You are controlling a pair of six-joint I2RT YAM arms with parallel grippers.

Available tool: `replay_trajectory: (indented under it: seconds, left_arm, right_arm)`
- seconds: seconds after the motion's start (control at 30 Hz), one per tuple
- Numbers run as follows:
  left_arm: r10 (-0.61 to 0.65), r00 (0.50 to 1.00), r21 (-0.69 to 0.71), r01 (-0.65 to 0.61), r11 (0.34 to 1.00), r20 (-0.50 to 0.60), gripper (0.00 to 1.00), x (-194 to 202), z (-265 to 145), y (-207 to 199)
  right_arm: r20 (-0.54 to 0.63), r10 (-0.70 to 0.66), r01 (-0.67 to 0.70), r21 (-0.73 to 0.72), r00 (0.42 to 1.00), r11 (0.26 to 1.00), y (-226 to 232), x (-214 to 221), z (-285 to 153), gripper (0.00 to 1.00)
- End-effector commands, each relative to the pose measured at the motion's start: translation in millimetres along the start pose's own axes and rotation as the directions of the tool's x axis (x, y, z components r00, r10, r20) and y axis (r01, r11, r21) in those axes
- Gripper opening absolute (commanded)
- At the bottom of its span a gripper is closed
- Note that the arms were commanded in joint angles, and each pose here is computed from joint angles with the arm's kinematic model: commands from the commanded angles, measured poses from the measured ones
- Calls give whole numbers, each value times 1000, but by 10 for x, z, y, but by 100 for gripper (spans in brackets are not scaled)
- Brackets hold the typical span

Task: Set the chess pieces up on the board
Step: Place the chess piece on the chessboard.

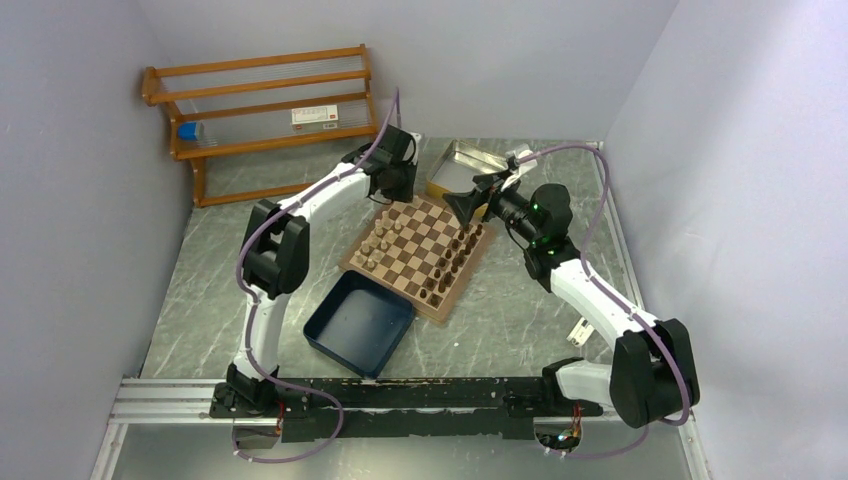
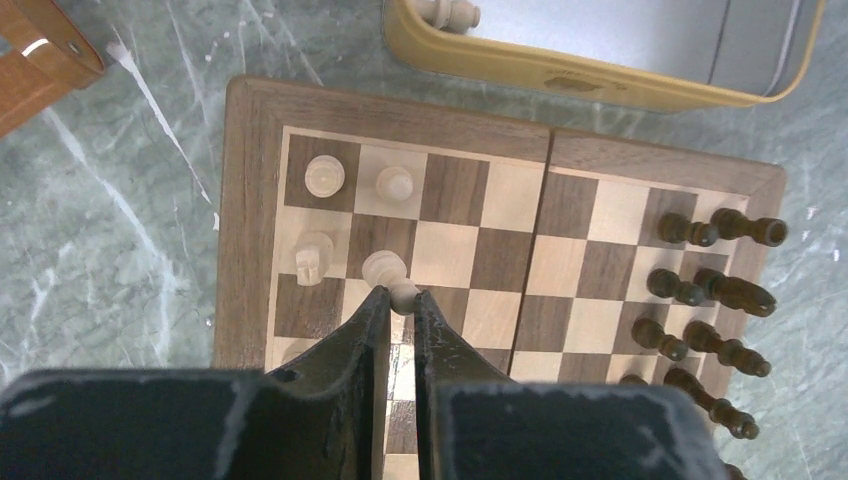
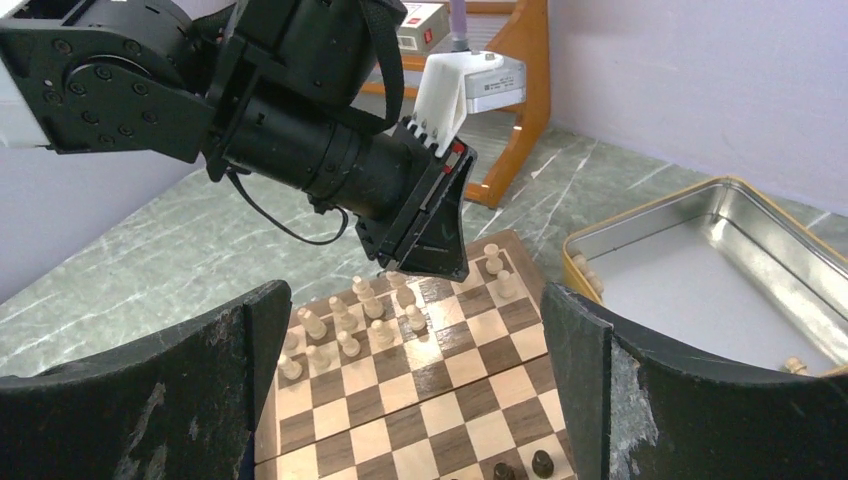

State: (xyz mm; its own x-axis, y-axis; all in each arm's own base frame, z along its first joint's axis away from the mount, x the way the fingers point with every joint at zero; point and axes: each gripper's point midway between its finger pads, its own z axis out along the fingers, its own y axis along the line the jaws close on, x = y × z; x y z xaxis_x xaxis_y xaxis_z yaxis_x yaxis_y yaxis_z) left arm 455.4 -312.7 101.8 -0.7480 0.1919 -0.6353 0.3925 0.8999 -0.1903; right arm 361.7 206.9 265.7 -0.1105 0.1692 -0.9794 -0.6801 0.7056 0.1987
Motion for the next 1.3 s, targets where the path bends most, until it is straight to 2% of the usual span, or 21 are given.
replay_trajectory:
  seconds: [0.0, 0.87, 1.1, 1.27]
  left_arm:
    - [17, 1000, -20, -17, 1000, -4, 7, -45, 39, 24]
    - [12, 999, 11, -12, 1000, -42, 8, 86, 238, -7]
    - [-6, 1000, 71, 4, 997, 29, 14, -149, -14, -156]
    - [-33, 991, 52, 26, 998, 131, 22, -409, -273, -128]
  right_arm:
    - [-2, 12, -12, 28, 1000, 1000, -11, 22, -46, 100]
    - [13, -20, 19, 57, 1000, 998, -23, -23, -88, 100]
    - [3, 1, -1, 67, 1000, 998, -48, 27, -49, 100]
    - [-26, 35, -30, 172, 999, 985, -234, 73, -2, 100]
